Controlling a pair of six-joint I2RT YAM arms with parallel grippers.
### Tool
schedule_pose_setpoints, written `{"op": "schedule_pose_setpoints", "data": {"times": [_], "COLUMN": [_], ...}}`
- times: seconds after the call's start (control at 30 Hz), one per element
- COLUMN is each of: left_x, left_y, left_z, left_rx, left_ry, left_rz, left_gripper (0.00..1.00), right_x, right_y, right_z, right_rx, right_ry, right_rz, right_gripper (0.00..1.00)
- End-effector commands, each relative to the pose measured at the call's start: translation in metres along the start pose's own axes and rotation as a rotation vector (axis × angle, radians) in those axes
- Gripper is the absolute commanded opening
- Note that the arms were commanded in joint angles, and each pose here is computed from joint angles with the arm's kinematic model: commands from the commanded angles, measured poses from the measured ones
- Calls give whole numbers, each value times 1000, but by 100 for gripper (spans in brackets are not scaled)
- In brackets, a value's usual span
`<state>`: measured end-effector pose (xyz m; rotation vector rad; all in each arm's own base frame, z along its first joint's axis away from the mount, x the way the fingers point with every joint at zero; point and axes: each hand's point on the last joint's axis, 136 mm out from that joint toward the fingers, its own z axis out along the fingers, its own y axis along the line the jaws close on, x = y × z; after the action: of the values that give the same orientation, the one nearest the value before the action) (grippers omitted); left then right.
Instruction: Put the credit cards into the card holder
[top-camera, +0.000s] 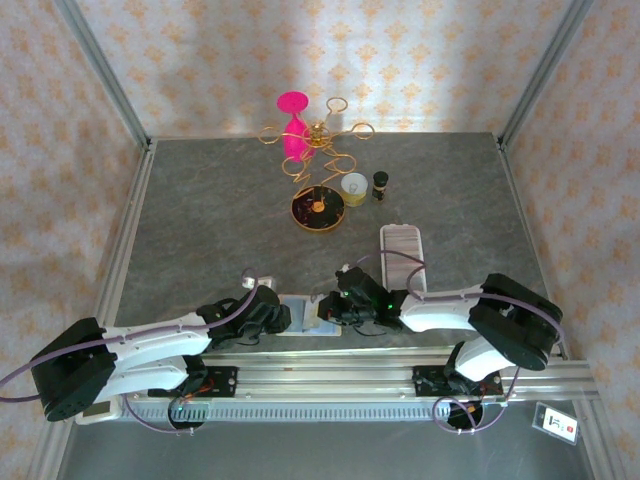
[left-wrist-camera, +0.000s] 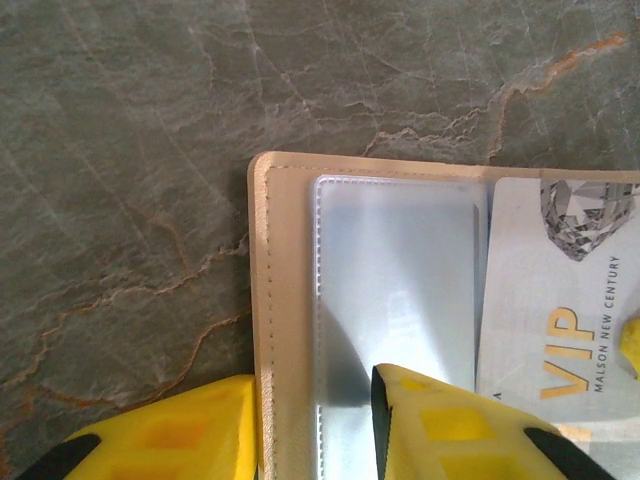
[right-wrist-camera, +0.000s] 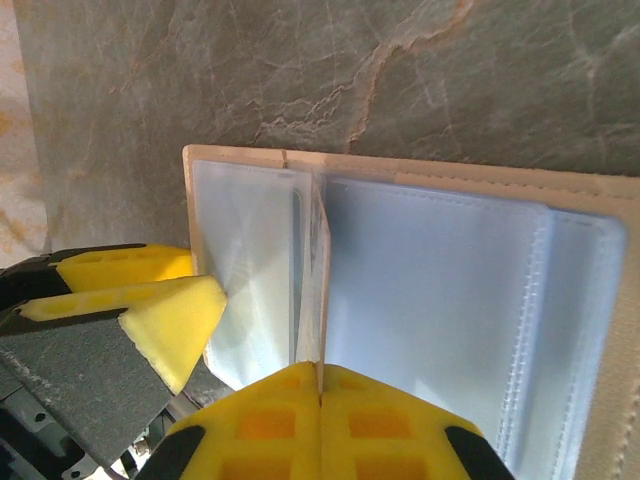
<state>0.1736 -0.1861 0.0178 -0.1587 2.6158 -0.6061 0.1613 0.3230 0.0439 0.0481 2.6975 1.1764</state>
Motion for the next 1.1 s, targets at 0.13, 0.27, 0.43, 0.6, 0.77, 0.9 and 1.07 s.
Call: {"op": "schedule_pose_setpoints", "data": {"times": [0.13, 0.27, 0.43, 0.6, 0.77, 0.9, 1.07], "left_x": [15, 17, 18, 18, 19, 19, 20], "left_y": [12, 14, 17, 18, 19, 18, 19], "left_z": [6, 7, 6, 6, 7, 7, 7], "left_rx": [-22, -24, -28, -18, -22, -18, -25], "left_ry": [45, 49, 45, 40, 45, 44, 48], "left_rz": [5, 3, -3, -16, -13, -13, -11], "left_gripper": [30, 28, 26, 26, 25, 25, 24], "right_x": [6, 6, 8, 11, 14, 15, 14], "right_y": [10, 8, 6, 5, -3, -7, -4], "right_z": [6, 7, 6, 4, 4, 3, 7], "right_rx": [-25, -23, -49, -69, -53, -46, -45], "right_ry": [22, 22, 14, 15, 19, 14, 21], "right_rz": [-17, -7, 33, 58, 81, 89, 81], "right_gripper": [0, 0, 0, 0, 0, 0, 0]}}
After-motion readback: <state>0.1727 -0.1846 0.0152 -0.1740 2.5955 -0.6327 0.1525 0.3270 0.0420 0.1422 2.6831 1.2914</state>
